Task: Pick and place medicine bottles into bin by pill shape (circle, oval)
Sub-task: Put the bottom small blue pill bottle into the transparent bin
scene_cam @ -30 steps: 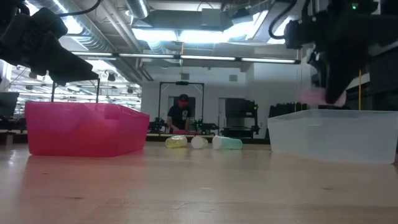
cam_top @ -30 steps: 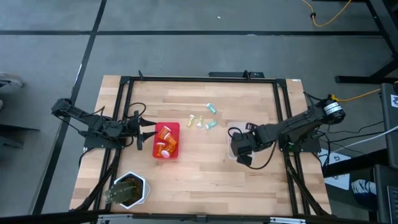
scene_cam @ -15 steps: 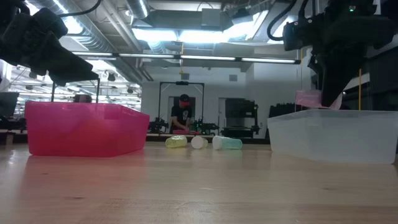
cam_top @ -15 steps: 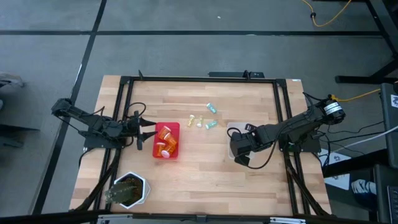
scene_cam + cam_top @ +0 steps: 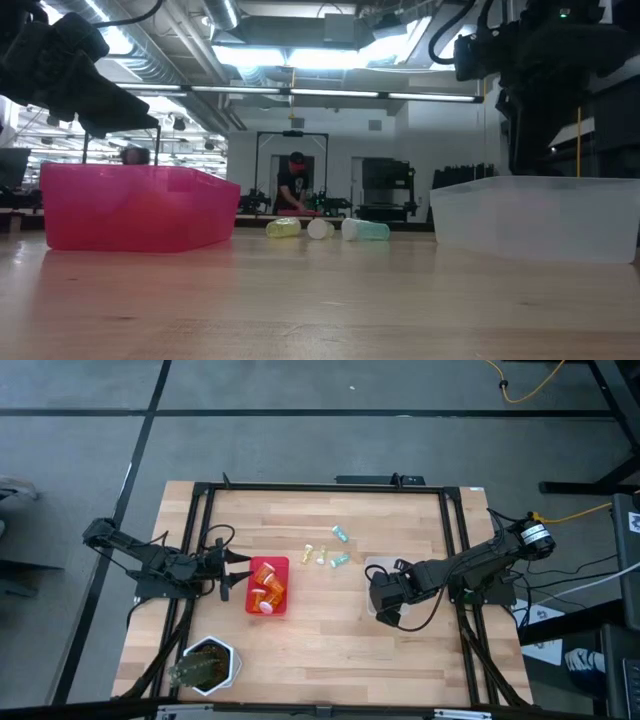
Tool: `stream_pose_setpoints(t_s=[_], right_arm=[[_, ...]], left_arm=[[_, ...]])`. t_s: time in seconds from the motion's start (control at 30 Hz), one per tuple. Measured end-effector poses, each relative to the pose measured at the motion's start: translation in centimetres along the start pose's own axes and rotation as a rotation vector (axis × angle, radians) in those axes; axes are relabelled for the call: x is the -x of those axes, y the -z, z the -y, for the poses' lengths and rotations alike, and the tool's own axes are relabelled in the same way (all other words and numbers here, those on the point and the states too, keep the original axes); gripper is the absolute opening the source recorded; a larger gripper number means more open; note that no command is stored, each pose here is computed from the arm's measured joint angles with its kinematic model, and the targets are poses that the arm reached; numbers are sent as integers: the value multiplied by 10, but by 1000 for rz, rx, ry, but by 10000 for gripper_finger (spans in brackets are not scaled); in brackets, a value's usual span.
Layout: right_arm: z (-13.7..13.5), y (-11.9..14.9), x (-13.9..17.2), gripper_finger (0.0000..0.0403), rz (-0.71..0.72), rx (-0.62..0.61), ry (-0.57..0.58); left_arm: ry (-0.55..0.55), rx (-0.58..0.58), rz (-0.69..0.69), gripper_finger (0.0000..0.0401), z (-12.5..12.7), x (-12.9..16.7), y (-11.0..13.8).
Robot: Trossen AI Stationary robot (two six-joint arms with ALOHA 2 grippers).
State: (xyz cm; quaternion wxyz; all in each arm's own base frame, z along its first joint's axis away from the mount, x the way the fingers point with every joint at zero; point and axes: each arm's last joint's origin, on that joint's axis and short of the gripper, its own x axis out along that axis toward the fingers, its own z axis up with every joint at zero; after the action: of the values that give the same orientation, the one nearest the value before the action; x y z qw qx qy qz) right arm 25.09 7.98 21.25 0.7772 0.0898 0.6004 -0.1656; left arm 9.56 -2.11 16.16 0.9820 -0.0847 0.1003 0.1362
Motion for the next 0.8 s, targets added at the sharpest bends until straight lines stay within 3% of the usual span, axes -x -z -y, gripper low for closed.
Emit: stream_pose_setpoints(t_s=[0.23,0.4,0.63,0.8], right_arm=[[-1,-1,2,162,-30,2,-33],[-4,-18,22,162,27,-19,-84],[-9,-53,61,162,346,39,-24],[-15,-71,72,162,568,44,-2]], left_arm=[[0,1,0,212,0,0,0],[0,-8,0,212,0,0,0],[0,-107,0,212,0,0,0],[0,-111,0,212,0,0,0]])
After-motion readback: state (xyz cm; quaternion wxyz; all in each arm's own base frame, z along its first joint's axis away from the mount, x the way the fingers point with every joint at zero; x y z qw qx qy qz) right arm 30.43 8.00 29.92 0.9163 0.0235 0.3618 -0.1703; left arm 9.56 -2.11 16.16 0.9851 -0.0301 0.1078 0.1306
